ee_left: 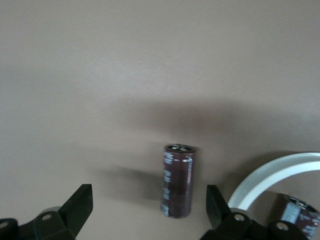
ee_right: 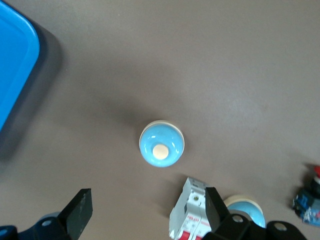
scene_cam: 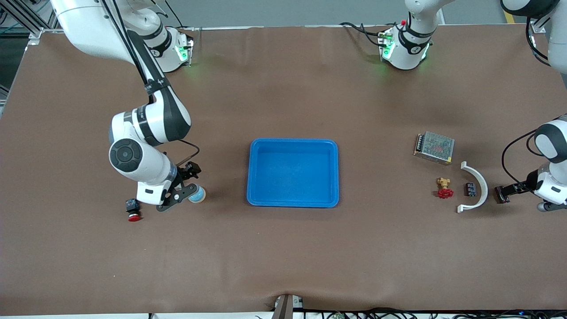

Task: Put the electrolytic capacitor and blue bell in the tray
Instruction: 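Lower and close the right gripper on the bell while the left grips the capacitor, then carry the bell with the right gripper while the left gripper carries the capacitor, then lower the bell into the tray and open the right gripper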

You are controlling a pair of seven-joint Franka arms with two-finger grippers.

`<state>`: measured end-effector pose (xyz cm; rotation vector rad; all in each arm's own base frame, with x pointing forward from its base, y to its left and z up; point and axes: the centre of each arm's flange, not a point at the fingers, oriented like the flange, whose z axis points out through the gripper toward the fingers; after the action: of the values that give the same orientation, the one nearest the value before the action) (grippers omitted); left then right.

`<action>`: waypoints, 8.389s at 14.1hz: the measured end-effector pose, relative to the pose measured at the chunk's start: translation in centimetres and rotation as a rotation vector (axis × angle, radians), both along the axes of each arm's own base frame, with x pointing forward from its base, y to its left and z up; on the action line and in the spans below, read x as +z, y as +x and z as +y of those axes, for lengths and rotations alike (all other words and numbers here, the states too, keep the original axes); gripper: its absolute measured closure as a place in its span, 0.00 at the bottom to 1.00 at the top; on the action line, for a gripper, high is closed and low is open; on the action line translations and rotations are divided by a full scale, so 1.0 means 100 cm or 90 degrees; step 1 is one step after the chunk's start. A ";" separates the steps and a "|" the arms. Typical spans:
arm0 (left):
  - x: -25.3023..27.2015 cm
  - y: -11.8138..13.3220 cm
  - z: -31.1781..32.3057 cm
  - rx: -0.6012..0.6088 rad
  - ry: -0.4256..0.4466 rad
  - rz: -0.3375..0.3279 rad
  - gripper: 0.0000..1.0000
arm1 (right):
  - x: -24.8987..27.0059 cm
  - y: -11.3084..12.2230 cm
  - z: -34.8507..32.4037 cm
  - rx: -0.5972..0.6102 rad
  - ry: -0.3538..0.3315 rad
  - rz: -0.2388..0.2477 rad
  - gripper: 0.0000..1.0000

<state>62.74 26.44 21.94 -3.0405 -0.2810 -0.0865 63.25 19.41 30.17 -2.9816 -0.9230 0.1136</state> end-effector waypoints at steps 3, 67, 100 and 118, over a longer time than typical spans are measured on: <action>-0.003 0.001 -0.008 -0.002 -0.007 -0.014 0.00 | -0.017 0.000 -0.002 0.022 -0.006 -0.001 0.00; 0.083 0.039 -0.158 0.328 -0.116 0.003 0.67 | -0.125 -0.010 -0.003 0.030 0.027 -0.025 0.23; 0.057 -0.036 -0.659 0.791 -0.069 0.025 0.67 | -0.038 -0.112 0.242 -0.240 0.024 0.012 0.33; 0.002 -0.010 -0.677 0.814 -0.095 -0.035 0.67 | -0.104 -0.130 0.263 -0.248 0.040 -0.005 0.33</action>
<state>61.69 -41.26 22.17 -2.3636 -2.1293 -0.0503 50.28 45.75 19.80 -3.0343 -0.3242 0.0629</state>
